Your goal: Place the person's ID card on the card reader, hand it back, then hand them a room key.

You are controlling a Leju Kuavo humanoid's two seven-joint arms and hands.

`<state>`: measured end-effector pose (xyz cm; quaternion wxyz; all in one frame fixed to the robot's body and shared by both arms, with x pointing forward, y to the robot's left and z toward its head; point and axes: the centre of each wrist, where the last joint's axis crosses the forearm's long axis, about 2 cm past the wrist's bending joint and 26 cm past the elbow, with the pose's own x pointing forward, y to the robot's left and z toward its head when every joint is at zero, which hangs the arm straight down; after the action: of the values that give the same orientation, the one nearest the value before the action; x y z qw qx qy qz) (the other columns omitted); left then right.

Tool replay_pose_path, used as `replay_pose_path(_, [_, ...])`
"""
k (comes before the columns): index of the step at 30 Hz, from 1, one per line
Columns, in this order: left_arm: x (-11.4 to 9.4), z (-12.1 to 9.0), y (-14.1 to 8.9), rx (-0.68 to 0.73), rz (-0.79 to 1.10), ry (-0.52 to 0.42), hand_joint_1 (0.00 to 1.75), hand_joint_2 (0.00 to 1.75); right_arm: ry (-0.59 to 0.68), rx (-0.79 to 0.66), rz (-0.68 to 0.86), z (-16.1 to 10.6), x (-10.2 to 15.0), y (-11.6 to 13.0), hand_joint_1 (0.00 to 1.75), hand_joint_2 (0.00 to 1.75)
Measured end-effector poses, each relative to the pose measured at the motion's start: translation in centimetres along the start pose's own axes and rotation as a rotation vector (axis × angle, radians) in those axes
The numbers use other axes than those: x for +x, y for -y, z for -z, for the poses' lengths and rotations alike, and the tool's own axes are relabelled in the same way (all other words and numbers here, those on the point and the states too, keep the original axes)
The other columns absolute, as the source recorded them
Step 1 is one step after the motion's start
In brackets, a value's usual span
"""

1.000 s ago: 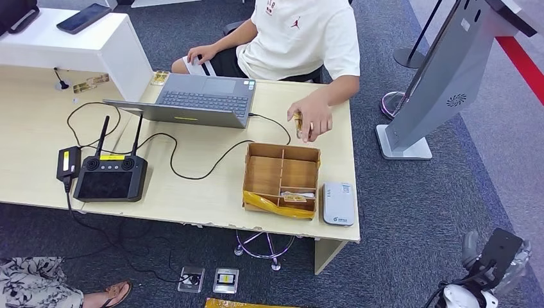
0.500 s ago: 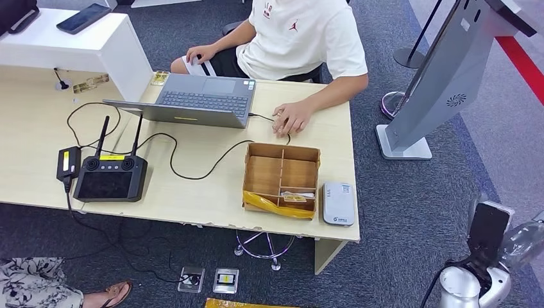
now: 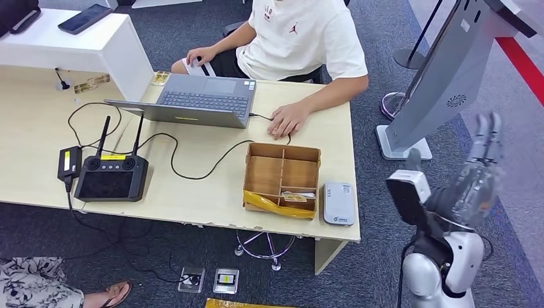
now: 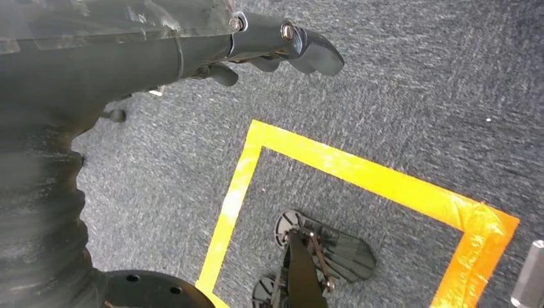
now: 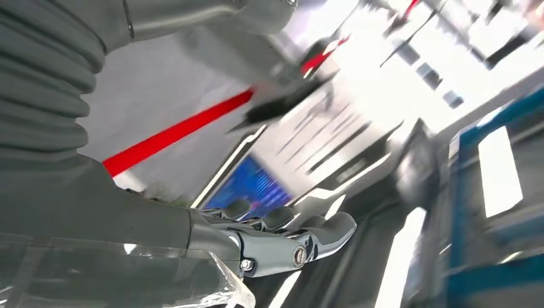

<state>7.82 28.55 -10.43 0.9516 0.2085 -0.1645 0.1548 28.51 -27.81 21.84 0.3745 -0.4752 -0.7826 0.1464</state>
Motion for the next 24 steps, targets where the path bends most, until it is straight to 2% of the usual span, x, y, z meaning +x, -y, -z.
replay_pose_path(5, [0.1,0.0,0.0,-0.001,-0.003,0.001,0.0,1.75,0.185,0.289,0.086,-0.6,4.9,-2.5,0.0,1.75])
replay_pose_path(11, [0.2,0.0,0.1,-0.011,-0.007,0.005,0.0,1.75,0.279,0.581,0.114,-2.4,8.2,-4.5,0.0,1.75])
replay_pose_path(18, [0.3,0.1,-0.1,-0.011,0.002,0.007,0.0,1.75,0.321,0.777,0.07,-5.0,9.6,-6.3,0.0,1.75])
replay_pose_path(24, [0.4,0.2,-0.2,-0.006,0.003,0.003,0.0,1.75,0.317,0.819,0.036,-5.7,9.4,-7.1,0.0,1.75])
